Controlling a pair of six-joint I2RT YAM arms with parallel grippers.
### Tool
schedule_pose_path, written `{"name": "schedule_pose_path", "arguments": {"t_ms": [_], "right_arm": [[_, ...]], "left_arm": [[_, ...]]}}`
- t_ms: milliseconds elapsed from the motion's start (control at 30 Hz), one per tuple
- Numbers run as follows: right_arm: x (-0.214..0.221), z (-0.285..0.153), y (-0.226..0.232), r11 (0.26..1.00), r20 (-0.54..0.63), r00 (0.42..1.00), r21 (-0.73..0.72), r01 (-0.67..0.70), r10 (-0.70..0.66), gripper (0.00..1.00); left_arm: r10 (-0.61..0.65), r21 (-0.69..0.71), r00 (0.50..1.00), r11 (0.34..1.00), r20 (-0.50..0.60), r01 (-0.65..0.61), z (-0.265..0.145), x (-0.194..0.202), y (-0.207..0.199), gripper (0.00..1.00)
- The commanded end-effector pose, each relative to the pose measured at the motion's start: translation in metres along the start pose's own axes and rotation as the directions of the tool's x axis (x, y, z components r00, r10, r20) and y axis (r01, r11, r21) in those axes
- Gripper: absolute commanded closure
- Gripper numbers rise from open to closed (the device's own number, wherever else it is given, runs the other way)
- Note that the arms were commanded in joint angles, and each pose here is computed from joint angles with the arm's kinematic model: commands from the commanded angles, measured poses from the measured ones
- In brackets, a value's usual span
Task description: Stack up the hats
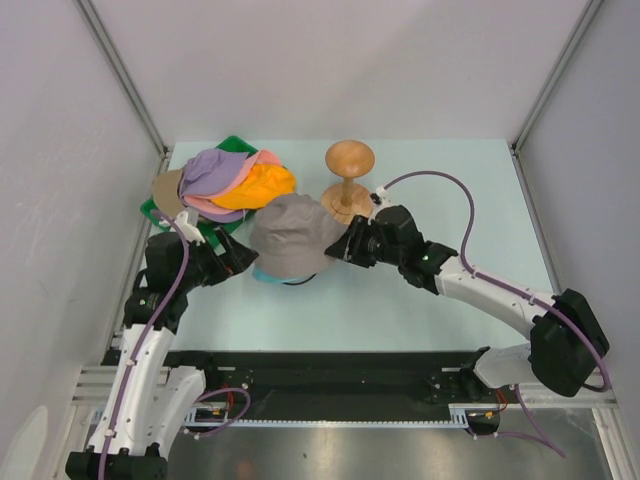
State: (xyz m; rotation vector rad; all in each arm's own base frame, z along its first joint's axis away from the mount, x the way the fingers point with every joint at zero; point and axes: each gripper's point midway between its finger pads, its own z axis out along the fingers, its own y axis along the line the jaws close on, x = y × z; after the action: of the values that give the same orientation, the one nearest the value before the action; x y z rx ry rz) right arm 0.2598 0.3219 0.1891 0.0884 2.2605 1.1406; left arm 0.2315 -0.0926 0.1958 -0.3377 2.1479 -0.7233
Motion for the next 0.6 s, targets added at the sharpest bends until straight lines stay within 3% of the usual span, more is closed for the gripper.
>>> {"name": "schedule_pose_path", "arguments": {"t_ms": [0, 100, 233, 333, 567], "right_arm": [[-0.01, 0.012, -0.003, 1.0, 0.06, 0.998, 0.007, 0.013, -0.014, 0.69], [-0.012, 0.018, -0.014, 0.999, 0.061, 0.998, 0.033, 0.025, -0.027, 0.81], [-0.009, 0.025, -0.031, 0.997, 0.047, 0.998, 0.072, 0.04, -0.043, 0.89], [-0.01, 0.027, -0.052, 0.994, 0.043, 0.998, 0.107, 0.03, -0.034, 0.89], [-0.02, 0.034, -0.069, 0.998, 0.032, 0.999, 0.044, 0.041, -0.043, 0.82]], "left_arm": [[0.015, 0.034, 0.999, 0.999, 0.042, -0.016, -0.006, -0.01, -0.01, 0.02], [0.016, 0.044, 0.998, 0.999, 0.054, -0.018, -0.006, -0.013, -0.013, 0.02], [0.022, 0.042, 0.997, 0.999, 0.069, -0.025, -0.006, -0.017, -0.013, 0.02], [0.024, 0.064, 0.996, 0.998, 0.087, -0.029, -0.004, -0.021, -0.017, 0.02], [0.015, 0.125, 0.994, 0.992, 0.113, -0.03, 0.012, -0.035, -0.027, 0.03]]}}
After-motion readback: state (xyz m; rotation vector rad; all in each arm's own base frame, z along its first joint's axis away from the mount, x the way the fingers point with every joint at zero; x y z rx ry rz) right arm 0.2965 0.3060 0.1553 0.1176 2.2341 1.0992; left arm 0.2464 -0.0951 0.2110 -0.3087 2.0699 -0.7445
